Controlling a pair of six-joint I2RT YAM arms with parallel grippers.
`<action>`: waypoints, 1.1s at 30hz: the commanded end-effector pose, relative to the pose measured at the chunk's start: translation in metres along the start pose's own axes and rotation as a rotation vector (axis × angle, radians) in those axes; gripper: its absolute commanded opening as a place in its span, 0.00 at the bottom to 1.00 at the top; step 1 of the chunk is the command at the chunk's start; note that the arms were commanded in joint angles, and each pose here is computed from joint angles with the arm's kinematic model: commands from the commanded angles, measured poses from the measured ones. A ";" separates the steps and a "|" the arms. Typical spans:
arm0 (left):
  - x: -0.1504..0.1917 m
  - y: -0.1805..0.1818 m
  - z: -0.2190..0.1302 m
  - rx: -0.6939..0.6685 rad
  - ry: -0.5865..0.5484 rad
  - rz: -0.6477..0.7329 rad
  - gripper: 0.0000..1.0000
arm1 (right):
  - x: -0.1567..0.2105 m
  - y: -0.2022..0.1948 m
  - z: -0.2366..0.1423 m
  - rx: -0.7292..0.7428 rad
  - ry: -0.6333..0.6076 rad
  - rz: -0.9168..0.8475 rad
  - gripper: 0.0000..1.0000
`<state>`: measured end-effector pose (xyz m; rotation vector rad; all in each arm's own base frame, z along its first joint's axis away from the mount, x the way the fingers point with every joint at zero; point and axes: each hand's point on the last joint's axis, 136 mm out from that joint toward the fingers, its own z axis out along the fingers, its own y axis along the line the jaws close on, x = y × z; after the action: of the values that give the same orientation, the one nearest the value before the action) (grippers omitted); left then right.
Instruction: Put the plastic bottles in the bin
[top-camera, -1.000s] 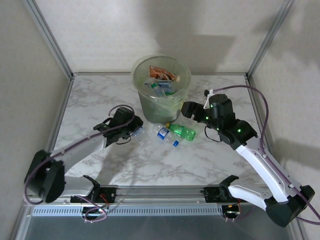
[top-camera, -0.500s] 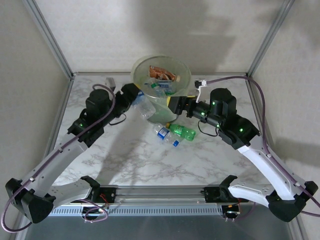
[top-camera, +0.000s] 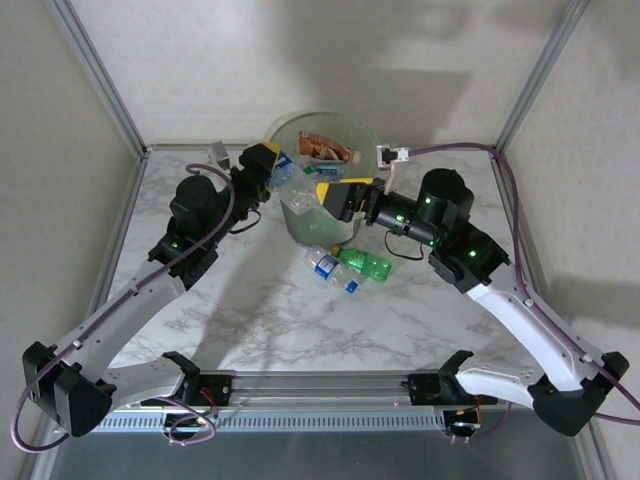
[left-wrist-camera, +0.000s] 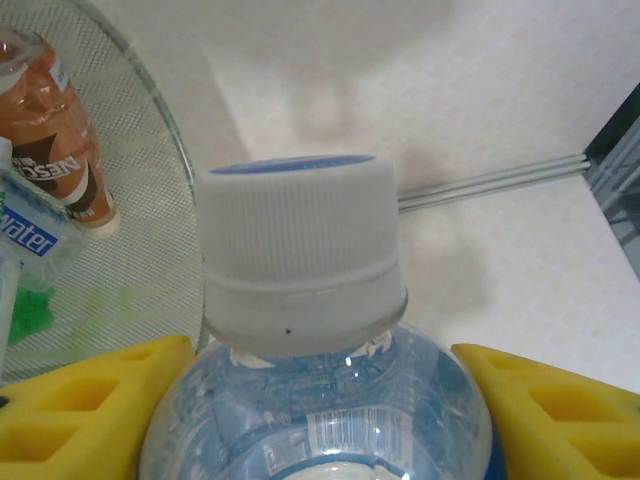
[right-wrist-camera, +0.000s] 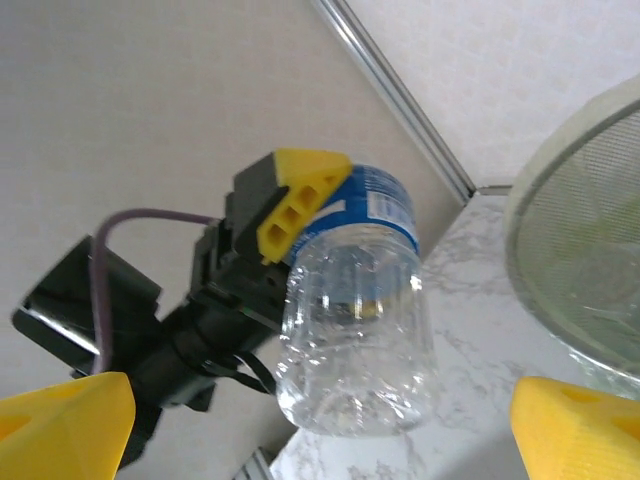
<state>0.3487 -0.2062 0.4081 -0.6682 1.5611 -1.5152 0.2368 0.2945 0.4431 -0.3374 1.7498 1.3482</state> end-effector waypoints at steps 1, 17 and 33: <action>-0.008 -0.027 -0.002 0.135 -0.030 -0.076 0.56 | -0.002 0.014 0.012 -0.079 -0.002 0.018 0.97; -0.010 -0.030 -0.004 0.162 -0.041 -0.098 0.57 | 0.002 0.017 0.041 -0.104 0.041 0.020 0.91; -0.011 -0.029 -0.003 0.181 -0.045 -0.122 0.56 | 0.009 0.015 0.054 -0.121 0.066 0.045 0.84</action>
<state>0.3483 -0.2052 0.4232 -0.7128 1.4261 -1.6670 0.2553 0.3466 0.4192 -0.3775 1.8230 1.4440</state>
